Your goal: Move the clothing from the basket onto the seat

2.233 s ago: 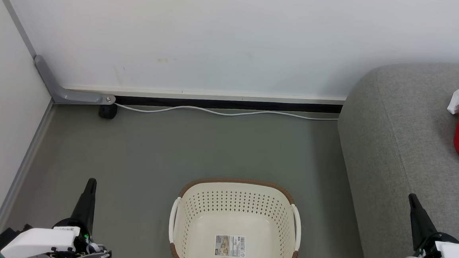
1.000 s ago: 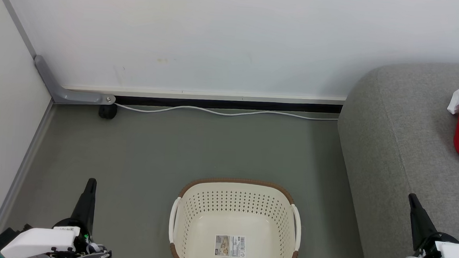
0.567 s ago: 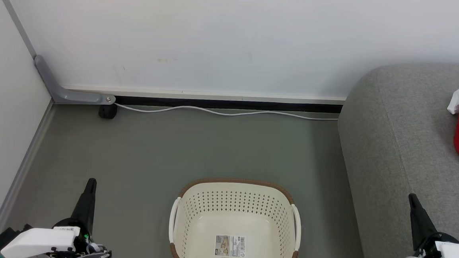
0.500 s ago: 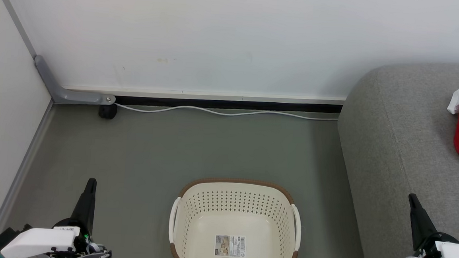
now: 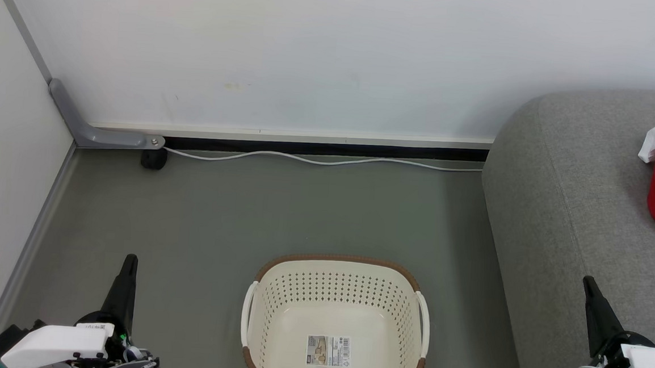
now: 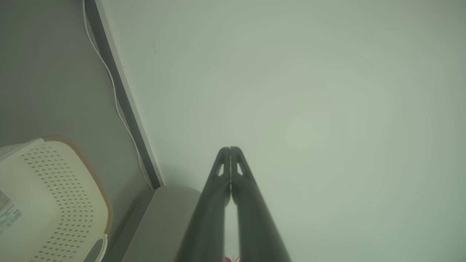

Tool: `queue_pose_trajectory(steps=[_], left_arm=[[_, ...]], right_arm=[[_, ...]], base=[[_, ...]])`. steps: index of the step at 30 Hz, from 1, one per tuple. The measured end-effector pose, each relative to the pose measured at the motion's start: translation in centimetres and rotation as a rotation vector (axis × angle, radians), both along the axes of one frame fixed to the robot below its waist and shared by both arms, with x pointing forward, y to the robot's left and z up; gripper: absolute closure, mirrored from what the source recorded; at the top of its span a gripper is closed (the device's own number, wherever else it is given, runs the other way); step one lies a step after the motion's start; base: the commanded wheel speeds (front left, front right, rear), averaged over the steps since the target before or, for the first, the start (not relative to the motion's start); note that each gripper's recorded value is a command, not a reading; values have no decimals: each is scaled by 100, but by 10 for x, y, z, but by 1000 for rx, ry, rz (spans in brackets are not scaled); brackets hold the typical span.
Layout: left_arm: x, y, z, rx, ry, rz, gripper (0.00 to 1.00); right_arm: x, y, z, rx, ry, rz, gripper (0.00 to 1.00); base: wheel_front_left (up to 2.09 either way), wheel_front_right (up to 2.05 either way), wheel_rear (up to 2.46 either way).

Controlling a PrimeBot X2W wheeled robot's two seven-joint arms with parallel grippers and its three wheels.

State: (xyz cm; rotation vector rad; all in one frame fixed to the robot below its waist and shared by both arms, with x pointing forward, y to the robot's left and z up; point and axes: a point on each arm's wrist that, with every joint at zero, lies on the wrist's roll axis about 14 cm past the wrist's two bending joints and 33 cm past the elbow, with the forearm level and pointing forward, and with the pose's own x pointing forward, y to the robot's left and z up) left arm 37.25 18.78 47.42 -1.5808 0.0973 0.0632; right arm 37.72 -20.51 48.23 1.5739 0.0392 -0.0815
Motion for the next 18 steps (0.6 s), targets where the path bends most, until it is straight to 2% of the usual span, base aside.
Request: queue_pose_trajectory(steps=[18], left_arm=[[0,0,0,0,0,0,100]], right_arm=[[0,0,0,0,0,0,100]], base=[[0,0,0]])
